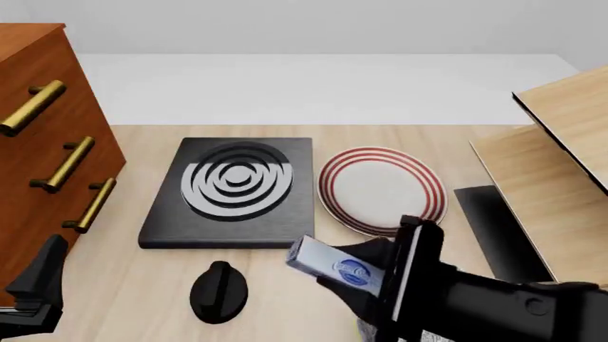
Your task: Pick up the cream cheese and put it in the bowl.
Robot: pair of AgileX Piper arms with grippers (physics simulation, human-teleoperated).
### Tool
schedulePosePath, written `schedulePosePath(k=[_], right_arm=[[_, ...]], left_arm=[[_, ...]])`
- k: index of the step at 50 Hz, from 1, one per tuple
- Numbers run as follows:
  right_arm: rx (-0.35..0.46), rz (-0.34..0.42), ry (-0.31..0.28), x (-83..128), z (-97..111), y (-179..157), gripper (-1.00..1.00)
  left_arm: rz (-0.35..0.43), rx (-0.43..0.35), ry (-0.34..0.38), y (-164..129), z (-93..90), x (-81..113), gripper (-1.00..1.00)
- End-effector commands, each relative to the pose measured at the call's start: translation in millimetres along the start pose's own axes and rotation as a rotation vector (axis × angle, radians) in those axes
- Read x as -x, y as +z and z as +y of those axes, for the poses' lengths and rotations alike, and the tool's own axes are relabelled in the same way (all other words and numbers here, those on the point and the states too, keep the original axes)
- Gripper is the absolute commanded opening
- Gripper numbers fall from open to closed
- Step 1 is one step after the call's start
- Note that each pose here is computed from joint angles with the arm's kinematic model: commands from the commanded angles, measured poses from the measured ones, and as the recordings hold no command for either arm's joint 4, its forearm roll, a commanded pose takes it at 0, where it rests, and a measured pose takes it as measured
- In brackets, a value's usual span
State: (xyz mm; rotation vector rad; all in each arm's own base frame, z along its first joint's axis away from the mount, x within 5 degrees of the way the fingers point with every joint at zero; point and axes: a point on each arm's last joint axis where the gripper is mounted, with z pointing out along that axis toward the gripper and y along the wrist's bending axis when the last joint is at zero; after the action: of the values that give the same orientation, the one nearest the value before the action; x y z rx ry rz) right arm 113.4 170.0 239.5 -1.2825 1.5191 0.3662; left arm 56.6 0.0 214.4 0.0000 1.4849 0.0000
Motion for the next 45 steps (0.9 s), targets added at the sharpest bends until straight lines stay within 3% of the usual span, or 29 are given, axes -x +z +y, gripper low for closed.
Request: schedulePosePath(k=[1, 20, 45], right_arm=[[-0.112, -0.046, 0.075, 2, -19, -33, -1.00], [-0.287, -0.087, 0.211, -7, -35, -76, -1.00], [-0.364, -0.033, 0.328, -40, -31, -82, -1.00]], left_arm=[[0.000, 0.000, 0.000, 0, 0.0, 0.0, 1.00], [0.000, 0.000, 0.000, 0, 0.0, 0.0, 1.00], [0.000, 0.000, 0.000, 0, 0.0, 0.0, 1.00]])
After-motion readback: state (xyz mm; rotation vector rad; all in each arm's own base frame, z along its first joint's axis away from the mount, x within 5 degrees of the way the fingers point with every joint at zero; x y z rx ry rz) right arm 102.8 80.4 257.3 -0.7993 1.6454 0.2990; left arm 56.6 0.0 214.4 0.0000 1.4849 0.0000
